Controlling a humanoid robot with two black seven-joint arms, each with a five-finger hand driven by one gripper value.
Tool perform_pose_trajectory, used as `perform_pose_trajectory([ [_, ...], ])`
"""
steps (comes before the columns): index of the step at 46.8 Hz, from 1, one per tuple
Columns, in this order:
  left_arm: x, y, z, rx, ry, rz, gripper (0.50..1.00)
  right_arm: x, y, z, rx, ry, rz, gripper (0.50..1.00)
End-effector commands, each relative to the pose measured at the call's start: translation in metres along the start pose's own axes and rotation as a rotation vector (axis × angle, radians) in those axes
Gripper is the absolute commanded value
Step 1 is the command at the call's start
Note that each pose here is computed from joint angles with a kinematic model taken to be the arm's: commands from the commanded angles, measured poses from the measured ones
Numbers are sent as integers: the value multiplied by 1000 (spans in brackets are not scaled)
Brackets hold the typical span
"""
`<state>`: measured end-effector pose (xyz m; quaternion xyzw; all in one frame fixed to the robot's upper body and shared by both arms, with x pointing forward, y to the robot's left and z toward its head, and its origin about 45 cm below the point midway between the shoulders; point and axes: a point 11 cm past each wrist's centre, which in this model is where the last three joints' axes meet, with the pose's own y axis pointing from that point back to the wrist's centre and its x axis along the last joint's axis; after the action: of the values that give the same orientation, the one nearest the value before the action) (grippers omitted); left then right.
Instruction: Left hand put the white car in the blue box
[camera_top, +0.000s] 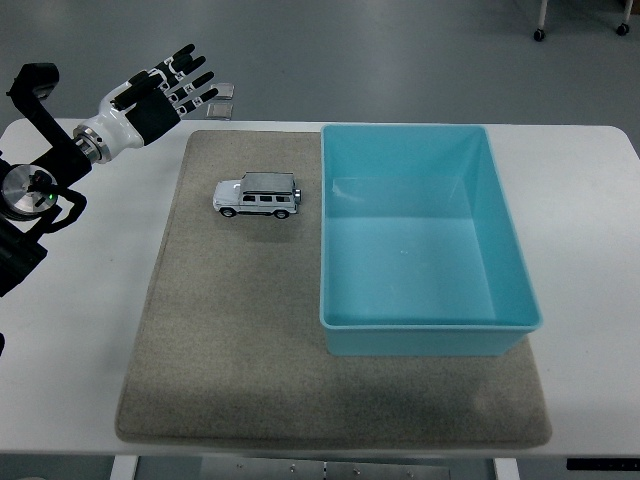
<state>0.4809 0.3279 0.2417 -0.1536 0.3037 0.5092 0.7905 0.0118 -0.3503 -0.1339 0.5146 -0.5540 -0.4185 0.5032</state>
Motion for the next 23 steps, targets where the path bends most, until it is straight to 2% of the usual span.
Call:
perform_pose_trajectory([
  [1,0,-1,-3,2,6,-1,1000,0,0,0,0,0,0,936],
  [16,-1,1,0,5,-9,-18,1000,0,0,0,0,0,0,936],
  [23,8,10,7,10,-39,8,1000,0,0,0,0,0,0,936],
])
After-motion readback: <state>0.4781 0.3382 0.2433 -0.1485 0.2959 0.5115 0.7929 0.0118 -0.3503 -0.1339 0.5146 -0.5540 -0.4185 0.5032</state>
